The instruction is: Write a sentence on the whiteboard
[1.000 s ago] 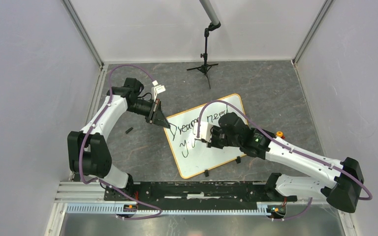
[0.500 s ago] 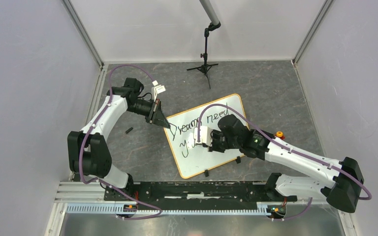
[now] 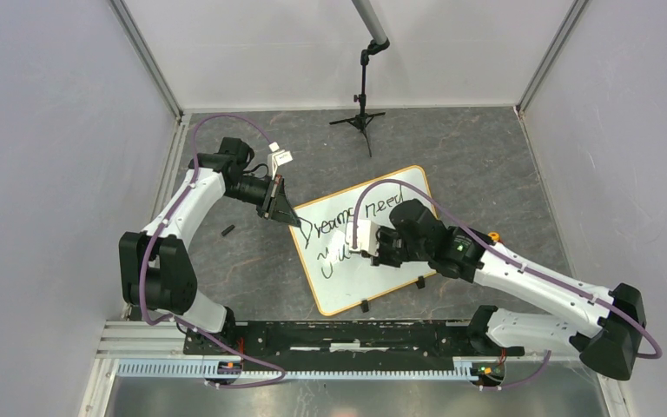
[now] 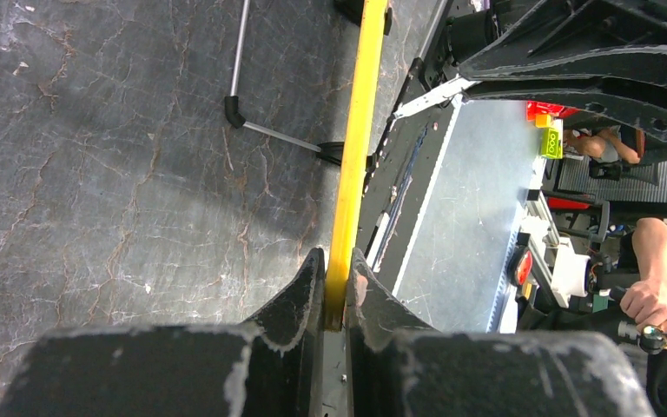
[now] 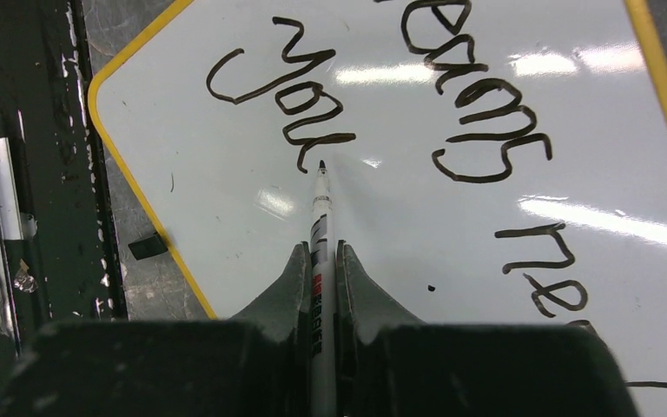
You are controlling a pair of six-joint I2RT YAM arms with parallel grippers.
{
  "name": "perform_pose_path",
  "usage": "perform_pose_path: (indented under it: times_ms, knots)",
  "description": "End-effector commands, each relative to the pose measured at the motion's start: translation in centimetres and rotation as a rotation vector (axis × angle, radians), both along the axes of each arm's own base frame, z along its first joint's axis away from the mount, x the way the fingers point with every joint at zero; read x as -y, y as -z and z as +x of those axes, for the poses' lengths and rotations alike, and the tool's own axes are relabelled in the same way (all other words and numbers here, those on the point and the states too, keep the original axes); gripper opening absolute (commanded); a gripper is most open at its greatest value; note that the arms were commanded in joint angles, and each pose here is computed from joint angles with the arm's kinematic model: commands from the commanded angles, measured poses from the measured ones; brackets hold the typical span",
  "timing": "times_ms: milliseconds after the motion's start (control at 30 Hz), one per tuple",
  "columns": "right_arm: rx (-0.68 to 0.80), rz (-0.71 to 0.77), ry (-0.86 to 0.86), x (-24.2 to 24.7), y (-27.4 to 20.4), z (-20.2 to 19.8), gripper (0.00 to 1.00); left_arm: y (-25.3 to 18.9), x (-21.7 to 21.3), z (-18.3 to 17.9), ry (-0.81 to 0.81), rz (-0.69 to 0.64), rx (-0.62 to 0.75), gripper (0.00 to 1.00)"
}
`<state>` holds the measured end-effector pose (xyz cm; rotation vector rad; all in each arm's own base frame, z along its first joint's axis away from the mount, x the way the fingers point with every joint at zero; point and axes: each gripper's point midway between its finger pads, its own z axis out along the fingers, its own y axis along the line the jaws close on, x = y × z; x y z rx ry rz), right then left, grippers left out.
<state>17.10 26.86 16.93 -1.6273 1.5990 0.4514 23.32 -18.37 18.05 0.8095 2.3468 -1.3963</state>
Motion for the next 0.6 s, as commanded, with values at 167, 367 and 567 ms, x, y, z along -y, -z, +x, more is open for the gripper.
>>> perform_pose_path:
  times_ms: [167, 367, 567]
  knots:
    - [0.094, 0.076, 0.072, -0.8, -3.1, 2.3, 0.0, 0.4, 0.0, 1.1, 0.006, 0.051, 0.06, 0.02]
    - [0.118, 0.061, 0.1, -0.6, -2.5, 3.0, 0.0, 0.3, 0.0, 1.0, 0.006, 0.051, 0.064, 0.02]
    - [0.111, 0.034, 0.086, -0.2, -1.4, 2.8, 0.0, 0.5, 0.0, 1.1, 0.006, 0.052, 0.059, 0.02]
